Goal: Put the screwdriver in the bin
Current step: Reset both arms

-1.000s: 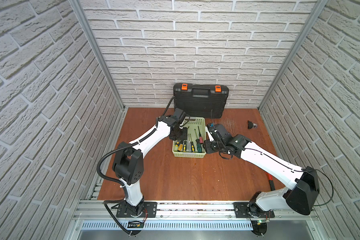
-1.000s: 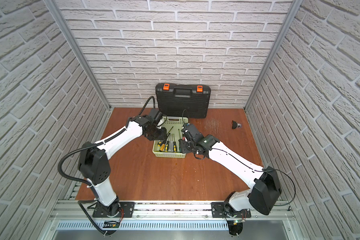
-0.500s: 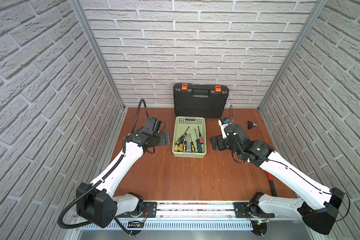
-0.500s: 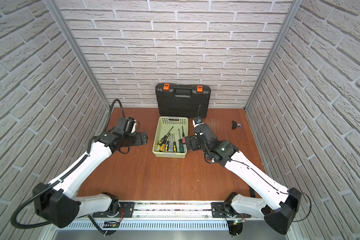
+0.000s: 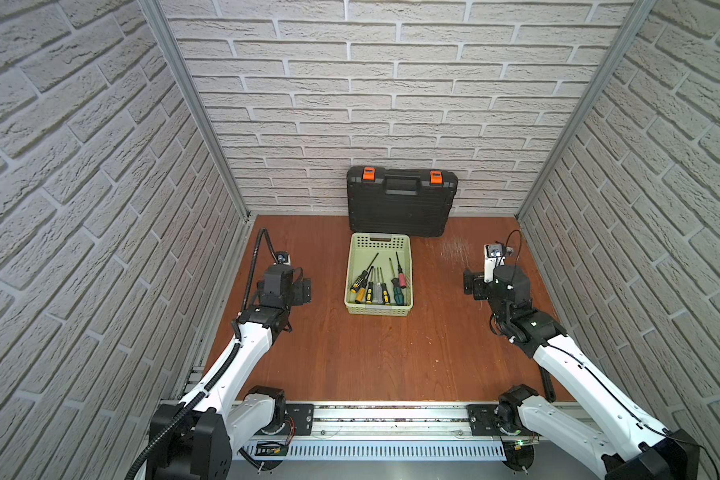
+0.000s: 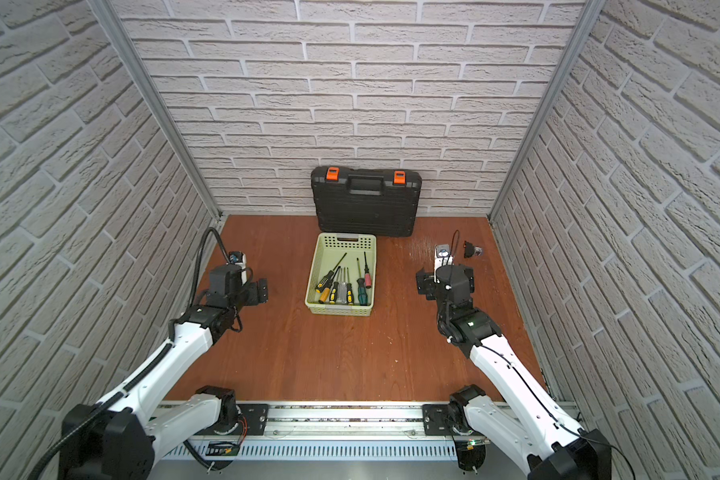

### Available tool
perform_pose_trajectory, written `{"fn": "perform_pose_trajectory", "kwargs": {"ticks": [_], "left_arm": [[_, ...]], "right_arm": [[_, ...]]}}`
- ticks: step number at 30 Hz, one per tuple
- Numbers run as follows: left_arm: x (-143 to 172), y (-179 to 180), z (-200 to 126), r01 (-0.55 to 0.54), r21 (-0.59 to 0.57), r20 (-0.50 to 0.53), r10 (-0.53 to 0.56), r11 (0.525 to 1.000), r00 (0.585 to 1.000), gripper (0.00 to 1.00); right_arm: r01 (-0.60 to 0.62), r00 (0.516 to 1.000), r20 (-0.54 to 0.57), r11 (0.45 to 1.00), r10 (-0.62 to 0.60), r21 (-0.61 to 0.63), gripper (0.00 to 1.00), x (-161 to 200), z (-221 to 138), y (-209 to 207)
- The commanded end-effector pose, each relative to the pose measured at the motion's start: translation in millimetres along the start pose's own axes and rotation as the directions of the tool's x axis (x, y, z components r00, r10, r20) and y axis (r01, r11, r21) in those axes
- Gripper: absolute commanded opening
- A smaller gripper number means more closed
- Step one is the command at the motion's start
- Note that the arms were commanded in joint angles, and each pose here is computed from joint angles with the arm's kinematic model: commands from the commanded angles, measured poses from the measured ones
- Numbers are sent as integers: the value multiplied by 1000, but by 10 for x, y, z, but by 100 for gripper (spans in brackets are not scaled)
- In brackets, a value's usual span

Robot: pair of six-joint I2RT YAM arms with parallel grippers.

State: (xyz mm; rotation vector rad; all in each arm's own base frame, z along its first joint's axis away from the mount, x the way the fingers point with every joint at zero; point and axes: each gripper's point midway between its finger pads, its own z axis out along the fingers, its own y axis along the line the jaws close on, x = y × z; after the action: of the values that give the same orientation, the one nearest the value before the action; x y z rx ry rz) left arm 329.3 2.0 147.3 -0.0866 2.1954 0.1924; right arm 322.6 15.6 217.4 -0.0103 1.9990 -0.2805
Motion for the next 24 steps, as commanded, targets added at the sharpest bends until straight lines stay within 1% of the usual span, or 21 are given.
{"fn": "perform_pose_trajectory", "kwargs": {"ticks": [1, 2, 4, 6, 8, 10, 11, 12, 14, 16, 17, 18, 20, 22, 23, 24], "left_arm": [[-187, 230, 154, -16, -86, 164, 30, 996, 986, 98], [-119, 251, 217, -34, -98, 155, 49, 995, 987, 98], [-17, 258, 298, -57, -107, 159, 74, 993, 985, 98], [2, 294, 340, -16, -97, 203, 35, 995, 978, 98], [25, 339, 409, 24, -85, 227, -4, 996, 974, 98], [89, 380, 506, 17, -97, 218, 5, 995, 976, 98], [79, 411, 541, 20, -102, 230, 4, 995, 973, 98], [59, 416, 554, 27, -91, 237, -5, 996, 971, 98], [-1, 429, 595, 51, -66, 283, -30, 997, 959, 98], [-32, 438, 680, 77, -46, 266, -62, 996, 962, 98], [-65, 419, 708, 92, -26, 282, -81, 995, 956, 98], [-59, 393, 732, 91, -12, 309, -83, 996, 947, 98], [47, 345, 817, 78, -16, 309, -69, 997, 949, 98], [86, 313, 875, 60, -31, 323, -47, 998, 945, 98], [121, 303, 894, 58, -26, 278, -49, 998, 959, 98], [84, 303, 922, 61, -23, 281, -52, 998, 958, 98]], "right_arm": [[-49, 991, 124, 998, 52, -26, 99, -81, 138, 21], [-74, 989, 124, 997, 78, -38, 99, -36, 201, 23], [-86, 989, 120, 995, 91, -47, 99, 89, 323, 40], [-73, 991, 108, 997, 77, -40, 99, 242, 455, 43], [-87, 992, 91, 995, 92, -51, 99, 379, 569, 42], [-123, 988, 85, 990, 128, -64, 99, 493, 658, 27], [-133, 987, 86, 989, 138, -66, 99, 541, 700, 20], [-137, 986, 90, 988, 143, -72, 99, 573, 739, 28], [-131, 987, 85, 988, 138, -87, 99, 650, 826, 71], [-132, 985, 92, 985, 143, -111, 99, 700, 906, 134], [-128, 987, 86, 985, 138, -120, 99, 743, 949, 168], [-126, 987, 80, 984, 137, -124, 99, 782, 983, 191], [-128, 987, 86, 984, 139, -123, 99, 825, 1025, 202], [-121, 989, 71, 984, 131, -133, 99, 842, 1024, 222], [-121, 989, 64, 983, 131, -135, 99, 838, 1028, 224], [-121, 989, 67, 983, 131, -136, 99, 838, 1036, 226]]}}
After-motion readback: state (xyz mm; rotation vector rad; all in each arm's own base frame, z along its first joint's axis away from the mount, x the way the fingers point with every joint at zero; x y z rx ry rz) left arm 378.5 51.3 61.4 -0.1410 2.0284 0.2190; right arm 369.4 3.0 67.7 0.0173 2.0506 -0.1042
